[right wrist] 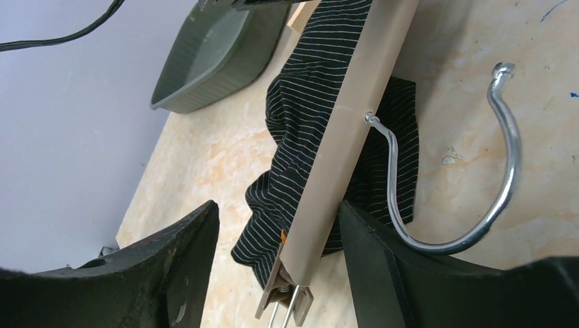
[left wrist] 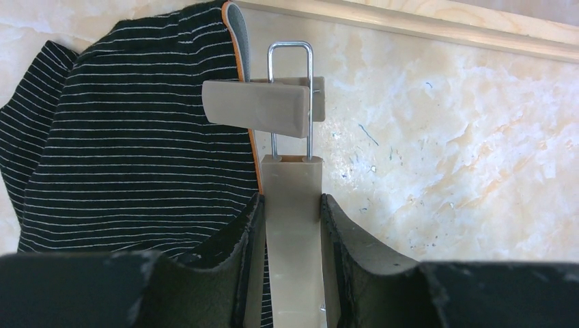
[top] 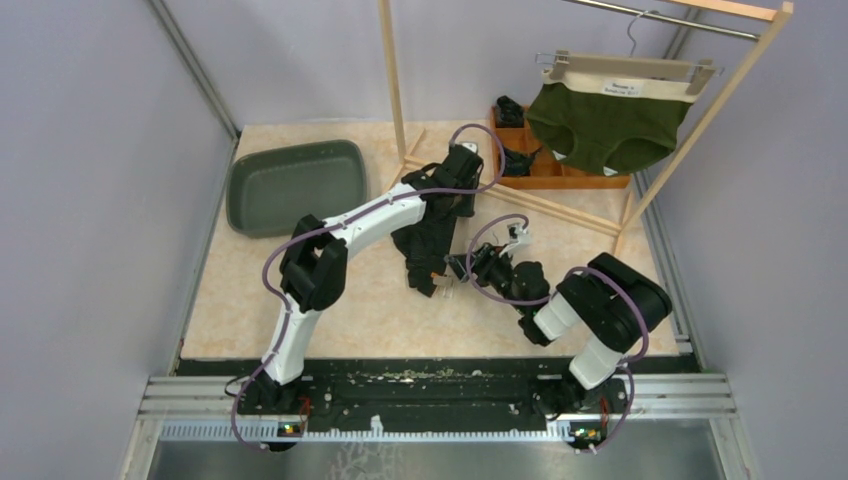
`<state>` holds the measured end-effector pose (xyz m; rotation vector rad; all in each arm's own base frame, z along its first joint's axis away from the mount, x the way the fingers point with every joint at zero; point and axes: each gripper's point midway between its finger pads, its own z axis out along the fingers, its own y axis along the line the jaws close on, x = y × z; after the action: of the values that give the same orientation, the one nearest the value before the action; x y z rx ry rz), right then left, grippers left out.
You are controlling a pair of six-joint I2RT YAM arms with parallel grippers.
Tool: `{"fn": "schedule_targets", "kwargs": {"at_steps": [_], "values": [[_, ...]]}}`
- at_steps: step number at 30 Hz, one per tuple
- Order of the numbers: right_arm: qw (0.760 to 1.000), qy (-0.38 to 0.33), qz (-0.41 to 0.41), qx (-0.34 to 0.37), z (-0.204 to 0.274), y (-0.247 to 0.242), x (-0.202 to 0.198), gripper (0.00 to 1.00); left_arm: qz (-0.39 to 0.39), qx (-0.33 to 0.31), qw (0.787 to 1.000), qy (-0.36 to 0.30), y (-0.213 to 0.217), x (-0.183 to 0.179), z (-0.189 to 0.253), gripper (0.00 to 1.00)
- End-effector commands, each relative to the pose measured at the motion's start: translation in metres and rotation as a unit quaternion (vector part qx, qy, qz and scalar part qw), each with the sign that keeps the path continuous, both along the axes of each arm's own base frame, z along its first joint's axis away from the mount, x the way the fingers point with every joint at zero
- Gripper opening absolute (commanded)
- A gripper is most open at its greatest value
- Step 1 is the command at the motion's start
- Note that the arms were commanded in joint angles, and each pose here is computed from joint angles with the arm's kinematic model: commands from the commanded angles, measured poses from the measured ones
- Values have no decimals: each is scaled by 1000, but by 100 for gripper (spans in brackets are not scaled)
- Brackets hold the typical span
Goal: Clip the underwear to the hanger
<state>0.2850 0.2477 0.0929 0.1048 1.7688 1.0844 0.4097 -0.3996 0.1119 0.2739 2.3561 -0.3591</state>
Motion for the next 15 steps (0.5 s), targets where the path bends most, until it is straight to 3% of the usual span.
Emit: {"fn": "schedule_targets", "kwargs": {"at_steps": [1,10,15], "values": [[999,-29,0,19,17,11,12,63,-3,-51,998,-21,-7,-1,42,0],[1000,-28,0,11,12,22,20,56,-5,-68,997,-22,-8,-5,52,0],[1000,-25,-5,7,11,21,22,32,-5,-69,997,-22,-6,-8,52,0]]}}
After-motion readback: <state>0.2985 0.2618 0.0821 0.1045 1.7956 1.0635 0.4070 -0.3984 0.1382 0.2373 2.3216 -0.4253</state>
